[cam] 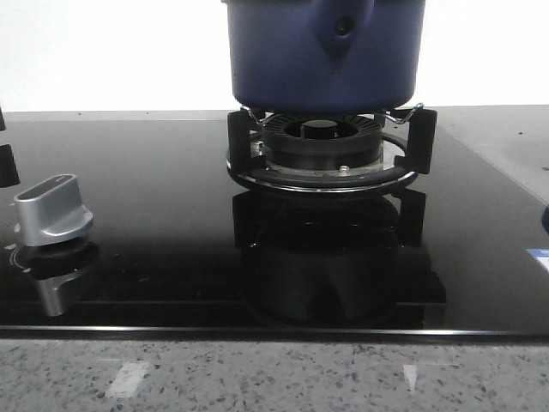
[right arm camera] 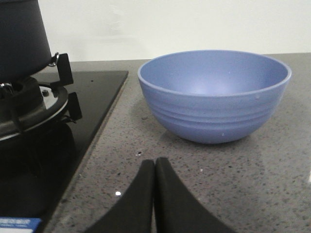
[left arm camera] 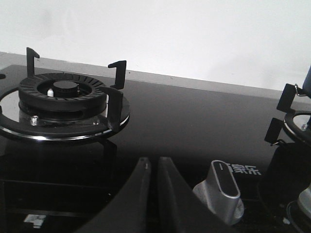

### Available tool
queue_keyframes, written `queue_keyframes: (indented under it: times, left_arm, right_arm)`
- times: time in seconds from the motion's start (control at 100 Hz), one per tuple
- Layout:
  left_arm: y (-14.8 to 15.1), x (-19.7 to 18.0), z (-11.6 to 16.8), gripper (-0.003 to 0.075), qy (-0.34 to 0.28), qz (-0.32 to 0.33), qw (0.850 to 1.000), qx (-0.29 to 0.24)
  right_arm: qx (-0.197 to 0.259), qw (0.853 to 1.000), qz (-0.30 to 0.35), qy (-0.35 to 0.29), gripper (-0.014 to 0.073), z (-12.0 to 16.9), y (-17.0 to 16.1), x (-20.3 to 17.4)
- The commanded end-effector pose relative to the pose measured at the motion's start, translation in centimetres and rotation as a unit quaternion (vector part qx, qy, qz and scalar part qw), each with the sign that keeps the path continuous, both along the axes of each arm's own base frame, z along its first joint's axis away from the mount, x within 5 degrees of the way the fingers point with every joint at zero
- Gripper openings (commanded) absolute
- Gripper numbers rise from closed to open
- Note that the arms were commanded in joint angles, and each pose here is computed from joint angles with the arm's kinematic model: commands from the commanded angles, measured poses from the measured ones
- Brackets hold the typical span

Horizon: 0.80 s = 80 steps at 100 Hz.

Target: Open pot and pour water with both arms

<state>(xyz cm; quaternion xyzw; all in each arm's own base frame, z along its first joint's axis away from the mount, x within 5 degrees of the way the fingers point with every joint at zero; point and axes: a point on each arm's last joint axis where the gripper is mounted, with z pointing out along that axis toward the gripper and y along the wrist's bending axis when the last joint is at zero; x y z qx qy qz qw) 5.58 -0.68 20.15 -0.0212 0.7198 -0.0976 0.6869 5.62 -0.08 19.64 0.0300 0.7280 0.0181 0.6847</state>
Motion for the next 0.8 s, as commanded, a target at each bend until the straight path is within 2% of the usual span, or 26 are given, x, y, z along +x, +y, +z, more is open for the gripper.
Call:
queue_keyframes:
  times: [0.0, 0.09, 0.18, 0.24, 0.35, 0.47, 0.56, 0.68, 0.79]
  left_arm:
    - [0.1, -0.1, -0.1, -0.002, -0.039, 0.004, 0.998, -0.053]
    - [0.1, -0.1, 0.1, -0.002, -0.037, 0.002, 0.991, -0.129]
    - [0.1, -0.1, 0.2, -0.002, -0.038, 0.002, 0.984, -0.175]
    - [0.1, -0.1, 0.3, -0.002, -0.038, 0.002, 0.978, -0.206]
    - [0.1, -0.2, 0.7, -0.002, -0.039, -0.001, 0.968, -0.249]
    - [0.0, -0.5, 2.5, -0.002, -0.053, -0.013, 0.965, -0.257]
    - [-0.1, -0.9, 4.8, -0.002, -0.067, -0.026, 0.966, -0.249]
    - [-0.7, -0.9, 8.3, -0.002, -0.042, -0.047, 0.974, -0.216]
    - [-1.2, -0.1, 12.2, -0.002, -0.016, -0.066, 0.985, -0.159]
  right_arm:
    - [0.048, 0.998, -0.002, -0.051, -0.0047, 0.2, 0.0, 0.0]
    - [0.138, 0.988, -0.002, -0.072, -0.0047, 0.6, 0.0, -0.1]
    - [0.223, 0.972, -0.001, -0.073, -0.0047, 0.6, 0.0, -0.1]
    - [0.258, 0.964, 0.002, -0.065, -0.0047, 0.5, 0.0, -0.1]
    - [0.289, 0.955, 0.007, -0.063, -0.0047, 0.9, 0.2, -0.1]
    - [0.285, 0.956, 0.025, -0.069, -0.0047, 2.7, 0.4, -0.5]
    - [0.261, 0.963, 0.042, -0.055, -0.0046, 4.7, 0.8, -0.8]
    - [0.194, 0.98, 0.053, 0.01, -0.0046, 7.4, 1.2, -0.7]
    - [0.105, 0.991, 0.036, 0.073, -0.0046, 10.0, 0.9, 0.1]
